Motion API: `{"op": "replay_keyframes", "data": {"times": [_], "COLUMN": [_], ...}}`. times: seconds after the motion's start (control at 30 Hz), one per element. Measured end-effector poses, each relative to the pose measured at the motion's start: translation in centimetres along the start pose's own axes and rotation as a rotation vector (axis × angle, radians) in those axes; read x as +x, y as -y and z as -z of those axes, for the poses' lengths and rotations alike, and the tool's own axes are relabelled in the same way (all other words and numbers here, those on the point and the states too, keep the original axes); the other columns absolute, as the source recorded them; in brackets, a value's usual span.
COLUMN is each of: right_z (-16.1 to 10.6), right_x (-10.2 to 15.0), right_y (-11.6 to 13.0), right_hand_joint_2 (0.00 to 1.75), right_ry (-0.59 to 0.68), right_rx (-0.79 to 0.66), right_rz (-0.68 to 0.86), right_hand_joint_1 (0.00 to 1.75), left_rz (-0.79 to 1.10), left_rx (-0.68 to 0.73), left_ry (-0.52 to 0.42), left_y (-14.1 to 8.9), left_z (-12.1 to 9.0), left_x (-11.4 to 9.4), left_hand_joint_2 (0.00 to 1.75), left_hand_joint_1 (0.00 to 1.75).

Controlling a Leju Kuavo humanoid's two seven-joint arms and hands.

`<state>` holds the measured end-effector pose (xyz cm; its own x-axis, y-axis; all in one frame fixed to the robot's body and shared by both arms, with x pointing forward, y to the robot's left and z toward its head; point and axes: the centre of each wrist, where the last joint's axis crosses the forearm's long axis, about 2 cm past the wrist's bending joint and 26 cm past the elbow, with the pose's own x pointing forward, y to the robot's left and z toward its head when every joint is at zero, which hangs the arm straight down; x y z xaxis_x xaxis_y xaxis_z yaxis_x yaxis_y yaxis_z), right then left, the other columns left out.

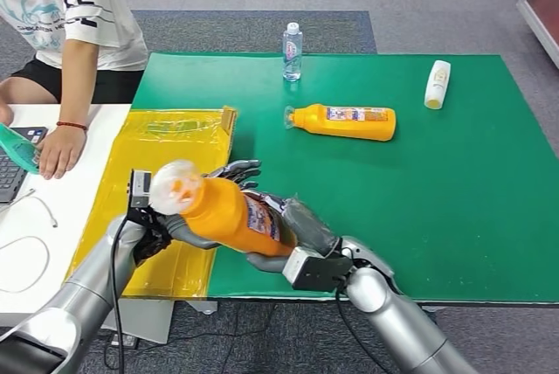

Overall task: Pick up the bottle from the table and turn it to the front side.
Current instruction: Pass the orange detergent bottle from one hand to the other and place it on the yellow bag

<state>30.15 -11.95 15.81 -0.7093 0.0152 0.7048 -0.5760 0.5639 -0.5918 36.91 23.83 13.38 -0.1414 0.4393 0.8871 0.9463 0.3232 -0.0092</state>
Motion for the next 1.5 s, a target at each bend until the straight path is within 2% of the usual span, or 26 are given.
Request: {"op": "replay_keyframes", "data": {"times": [0.4,0.83,0.93,1.17,1.5], "right_z": [-0.1,-0.2,0.0,0.5,0.7], "right_x": [-0.6,-1.7,-2.1,-2.6,-3.2], "right_y": [-1.1,-2.7,-2.9,-3.7,-4.7], "right_hand_joint_2": [1.75,1.75,1.75,1.75,1.75], "right_ry": [-0.099,-0.169,-0.197,-0.3,-0.369], "right_rx": [-0.039,-0.015,-0.01,-0.006,0.031], "right_rz": [-0.114,-0.117,-0.203,-0.546,-0.695], "right_hand_joint_1": [1.75,1.75,1.75,1.75,1.75], "left_rz": [0.0,0.001,0.011,0.04,0.052], "left_rx": [0.008,-0.016,-0.015,0.0,0.012], "left_ry": [0.014,-0.013,-0.028,-0.084,-0.126], "left_y": [0.8,1.3,1.2,0.7,0.5], "left_z": [0.9,1.1,0.9,0.0,-0.7], "left_x": [-0.7,-1.1,-1.1,-1.1,-1.4], "left_hand_joint_2": [1.75,1.75,1.75,1.75,1.75], "left_hand_joint_1": [0.0,0.0,0.0,0.0,0.0]}}
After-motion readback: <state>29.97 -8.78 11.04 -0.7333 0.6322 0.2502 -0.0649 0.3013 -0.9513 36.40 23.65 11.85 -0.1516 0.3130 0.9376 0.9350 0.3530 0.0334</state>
